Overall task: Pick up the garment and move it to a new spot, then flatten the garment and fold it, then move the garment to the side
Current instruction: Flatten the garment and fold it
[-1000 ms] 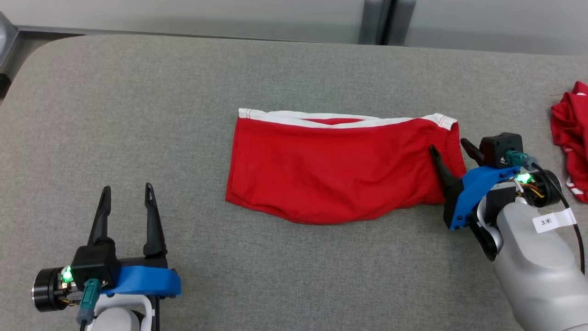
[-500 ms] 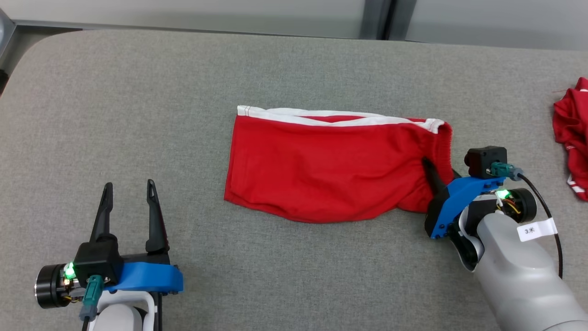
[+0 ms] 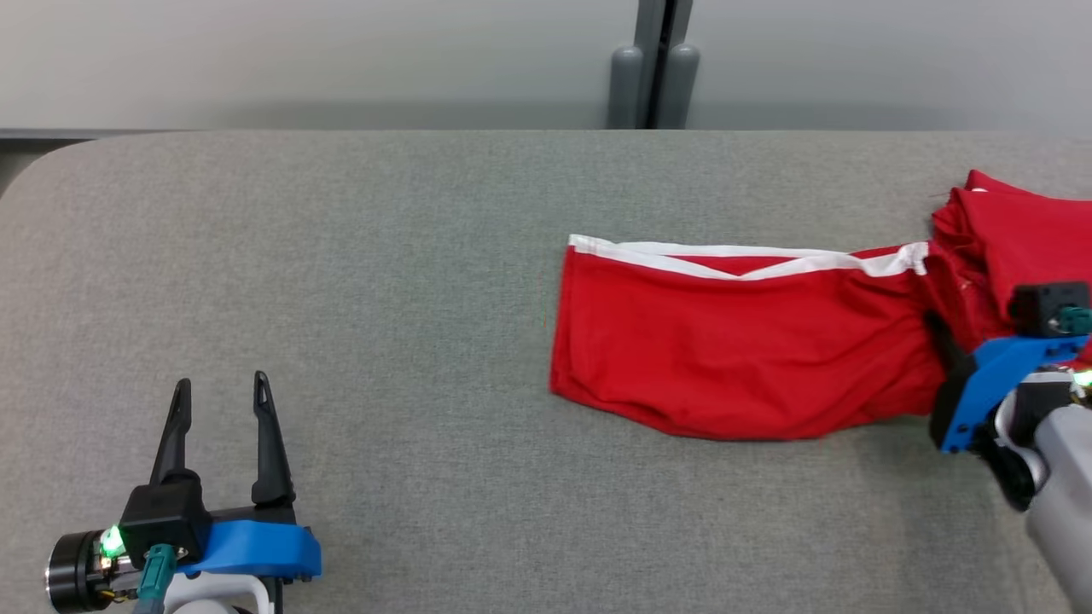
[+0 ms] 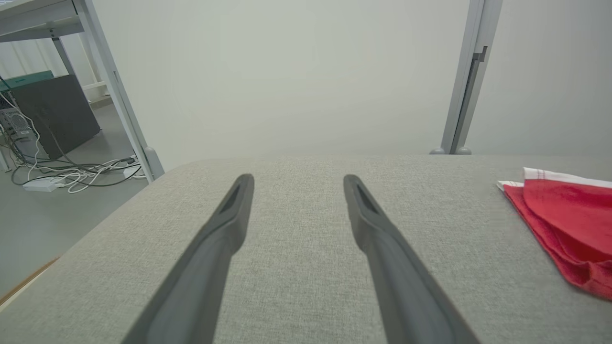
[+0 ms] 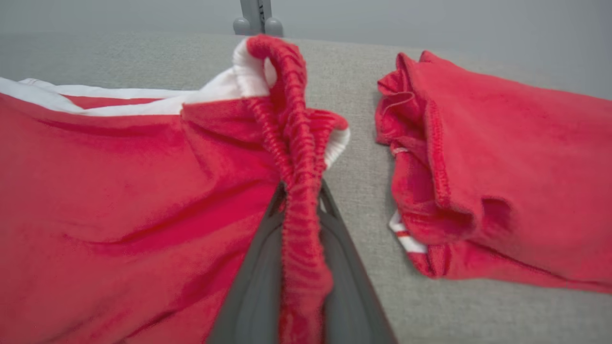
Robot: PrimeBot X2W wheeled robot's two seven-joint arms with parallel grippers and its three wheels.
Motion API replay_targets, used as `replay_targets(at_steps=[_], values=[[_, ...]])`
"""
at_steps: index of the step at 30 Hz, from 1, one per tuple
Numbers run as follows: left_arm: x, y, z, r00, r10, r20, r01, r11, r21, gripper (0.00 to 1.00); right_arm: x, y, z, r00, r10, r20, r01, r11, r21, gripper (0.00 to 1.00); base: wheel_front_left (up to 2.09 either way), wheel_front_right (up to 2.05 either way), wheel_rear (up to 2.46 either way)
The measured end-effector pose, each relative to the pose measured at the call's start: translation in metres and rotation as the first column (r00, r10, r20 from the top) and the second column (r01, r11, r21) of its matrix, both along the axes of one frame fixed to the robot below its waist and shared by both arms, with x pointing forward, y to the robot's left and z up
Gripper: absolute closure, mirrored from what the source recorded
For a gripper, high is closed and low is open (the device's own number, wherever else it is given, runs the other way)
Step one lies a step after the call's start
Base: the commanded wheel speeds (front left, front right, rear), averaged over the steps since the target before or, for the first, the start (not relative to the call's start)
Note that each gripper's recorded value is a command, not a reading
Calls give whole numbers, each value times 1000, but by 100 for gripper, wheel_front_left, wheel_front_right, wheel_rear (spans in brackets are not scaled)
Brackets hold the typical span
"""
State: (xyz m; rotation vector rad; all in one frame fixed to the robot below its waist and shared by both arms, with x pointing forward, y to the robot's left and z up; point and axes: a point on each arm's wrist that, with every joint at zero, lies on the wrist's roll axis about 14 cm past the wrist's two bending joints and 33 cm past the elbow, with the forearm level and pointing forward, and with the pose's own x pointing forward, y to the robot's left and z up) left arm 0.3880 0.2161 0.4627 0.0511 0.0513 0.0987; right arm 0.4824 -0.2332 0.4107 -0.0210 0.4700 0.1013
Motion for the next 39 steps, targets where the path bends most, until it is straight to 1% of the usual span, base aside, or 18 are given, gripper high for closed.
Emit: replay_targets(at_steps=[3,5,8,11,15,18,22,26,31,36,37,39], values=[[1,-5,0,1000,-13,2,13,1000,-3,0,-3,-14,7,1000,-20,-20,20,1000,7,100,0,0,0],[2,-8,1,1000,-20,4,20,1000,-7,0,-3,-10,10,999,-13,-40,15,999,38,100,0,0,0],[3,-11,1,1000,-27,6,27,1000,-12,0,0,7,20,999,14,-51,-8,993,116,100,0,0,0],[2,-12,1,1000,-29,4,29,999,-14,0,4,28,35,998,46,-45,-35,977,211,100,0,0,0],[0,-12,0,1000,-30,2,30,999,-17,0,8,57,50,994,97,-43,-79,946,316,100,0,0,0],[-1,-12,0,1000,-29,1,29,999,-20,0,14,78,58,990,137,-28,-119,930,347,100,0,0,0],[0,-10,-1,1000,-20,-1,20,1000,-23,0,21,119,63,979,203,-10,-182,898,401,100,0,0,0],[2,-9,-1,1000,-12,0,12,1000,-22,0,27,152,61,969,248,2,-227,880,417,100,0,0,0],[3,-7,-5,1000,-5,-11,4,1000,-24,0,30,175,39,962,271,-32,-238,891,388,100,0,0,0],[5,-5,-9,1000,6,-23,-7,1000,-22,0,28,197,19,956,286,-60,-240,886,397,100,0,0,0],[5,-5,-10,1000,8,-26,-9,1000,-22,0,29,198,17,957,283,-58,-238,887,396,78,0,0,0],[7,-5,-11,1000,8,-27,-9,1000,-22,0,28,202,14,957,284,-53,-241,886,395,0,0,0,0]])
